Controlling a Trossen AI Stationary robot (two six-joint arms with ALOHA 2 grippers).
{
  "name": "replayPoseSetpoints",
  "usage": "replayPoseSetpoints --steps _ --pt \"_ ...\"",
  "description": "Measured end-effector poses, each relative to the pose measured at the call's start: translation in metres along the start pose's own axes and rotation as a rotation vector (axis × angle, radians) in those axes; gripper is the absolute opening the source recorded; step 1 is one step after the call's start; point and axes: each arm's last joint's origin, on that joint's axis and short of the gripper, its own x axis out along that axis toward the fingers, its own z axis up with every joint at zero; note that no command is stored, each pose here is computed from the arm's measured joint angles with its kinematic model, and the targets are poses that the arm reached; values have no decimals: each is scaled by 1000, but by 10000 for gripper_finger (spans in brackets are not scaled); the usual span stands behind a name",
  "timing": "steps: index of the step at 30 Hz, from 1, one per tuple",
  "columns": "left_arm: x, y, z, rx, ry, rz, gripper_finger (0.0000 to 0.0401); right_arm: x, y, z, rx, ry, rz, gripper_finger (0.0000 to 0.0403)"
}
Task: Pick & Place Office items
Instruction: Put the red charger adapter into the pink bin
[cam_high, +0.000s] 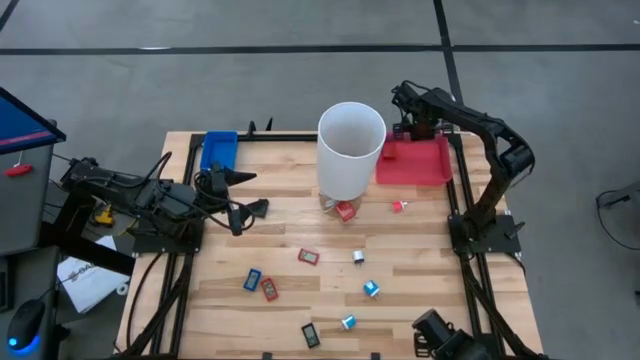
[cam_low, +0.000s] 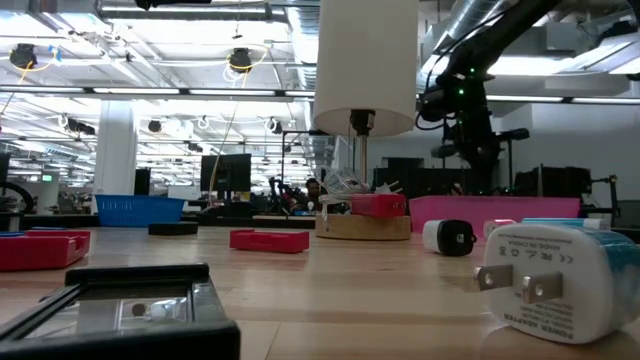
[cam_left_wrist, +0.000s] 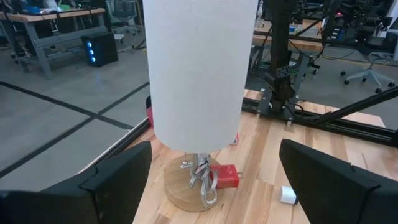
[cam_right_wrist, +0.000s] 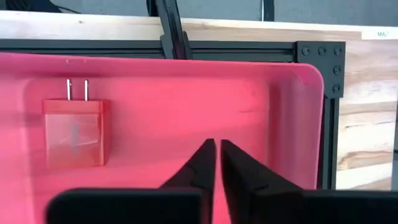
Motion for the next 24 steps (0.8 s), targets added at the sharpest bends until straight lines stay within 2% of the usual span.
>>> replayPoseSetpoints --steps 6,10,18,24 --pt "0 0 0 -4 -2 2 351 13 -17 6 43 72 -50 2" --pt "0 0 0 -4 -2 2 351 25 -23 4 79 99 -44 1" --pt "0 0 0 -11 -2 2 351 30 -19 8 184 27 -23 0" --pt "0 0 0 -39 -3 1 351 31 -21 11 289 26 -3 0"
